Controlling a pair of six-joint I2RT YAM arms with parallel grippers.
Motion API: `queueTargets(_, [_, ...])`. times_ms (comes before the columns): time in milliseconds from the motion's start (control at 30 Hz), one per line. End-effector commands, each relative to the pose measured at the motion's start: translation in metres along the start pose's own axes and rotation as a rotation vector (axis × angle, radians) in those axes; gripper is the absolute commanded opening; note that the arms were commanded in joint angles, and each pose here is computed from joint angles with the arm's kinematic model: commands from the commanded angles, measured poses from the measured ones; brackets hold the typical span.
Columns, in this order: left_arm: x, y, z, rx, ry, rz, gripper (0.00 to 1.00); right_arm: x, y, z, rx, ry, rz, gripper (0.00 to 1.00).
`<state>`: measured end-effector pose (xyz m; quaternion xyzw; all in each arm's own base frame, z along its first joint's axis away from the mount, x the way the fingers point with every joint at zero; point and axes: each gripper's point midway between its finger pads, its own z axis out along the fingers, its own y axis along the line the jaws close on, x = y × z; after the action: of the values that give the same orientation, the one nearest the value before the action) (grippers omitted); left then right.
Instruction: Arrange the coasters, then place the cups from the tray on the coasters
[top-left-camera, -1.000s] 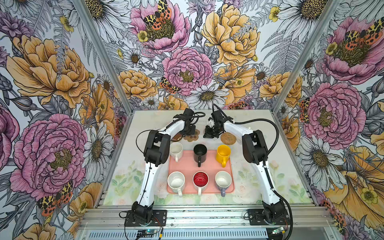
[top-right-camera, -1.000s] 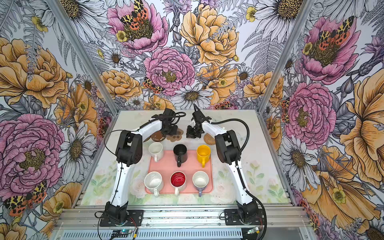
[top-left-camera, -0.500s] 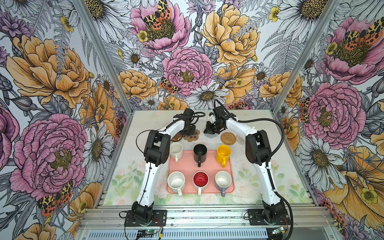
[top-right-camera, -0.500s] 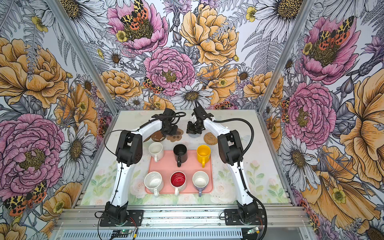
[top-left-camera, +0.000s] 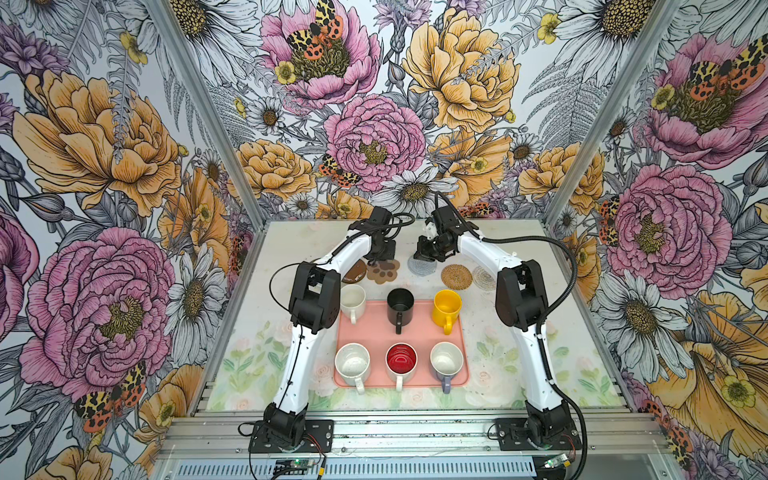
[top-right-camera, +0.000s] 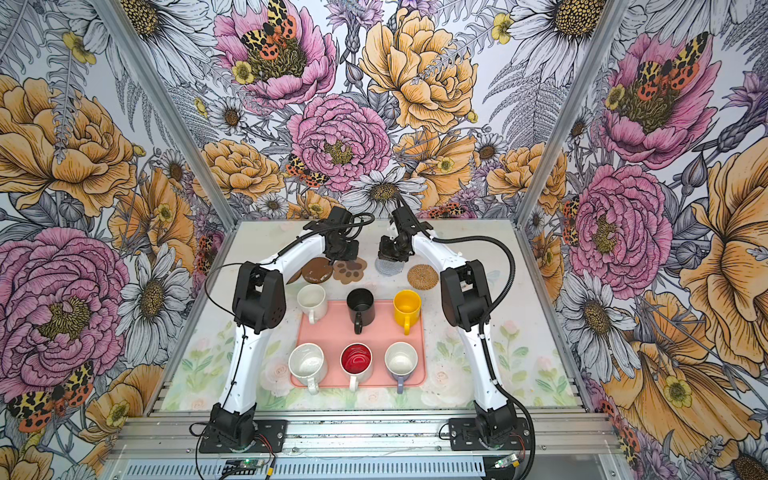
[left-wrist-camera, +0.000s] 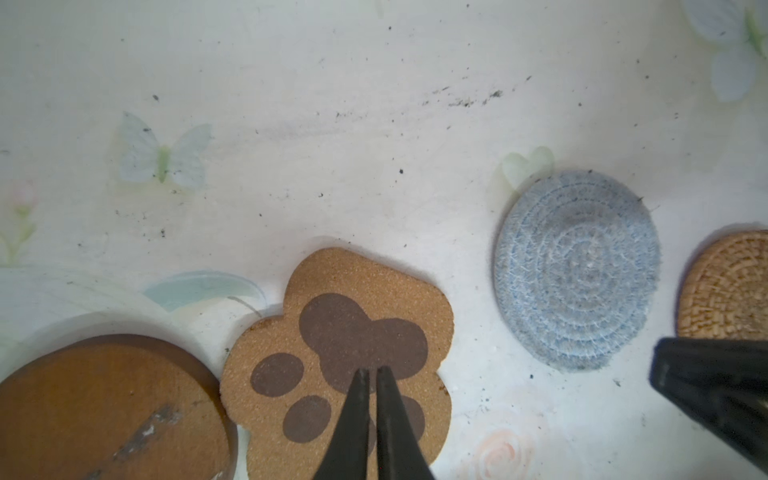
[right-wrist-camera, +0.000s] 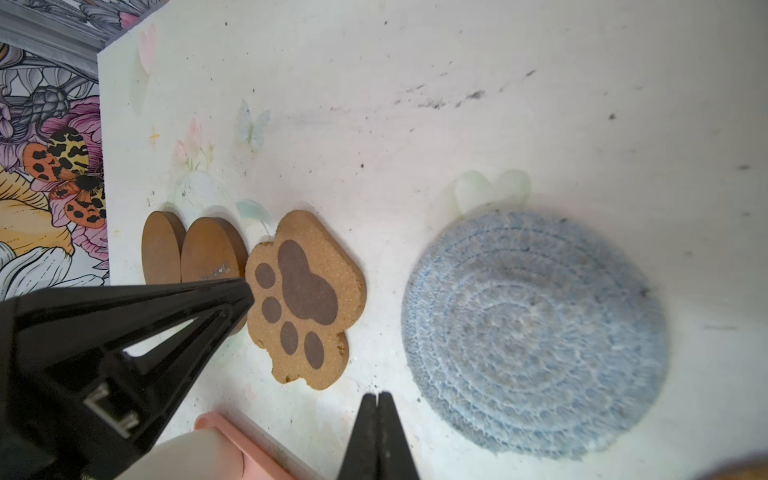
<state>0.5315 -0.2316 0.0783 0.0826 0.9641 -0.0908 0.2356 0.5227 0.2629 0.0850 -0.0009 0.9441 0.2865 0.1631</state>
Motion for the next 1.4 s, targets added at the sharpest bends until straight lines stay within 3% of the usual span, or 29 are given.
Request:
queueTargets(0, [-0.026,-0.003,-0.043,0.027,-0.088,-0.023,0.09,-0.014,-0.015,0.001,0.038,-0.034,0.018,0.0])
queueTargets(467, [-0.029,0.01,-0.098,0.087,-0.166,-0.084,0.05,-0.011,-0.036,0.029,0.057,-0.002,0.073,0.0])
queueTargets(833, [-0.01,0.018,-0.109,0.085,-0.193,-0.126,0.05,0.031,-0.039,0.038,0.118,0.073,0.046,0.0])
queueTargets(1367, [0.002,0.017,-0.122,0.091,-0.213,-0.133,0.05,0.062,-0.039,0.033,0.166,0.119,0.012,0.0])
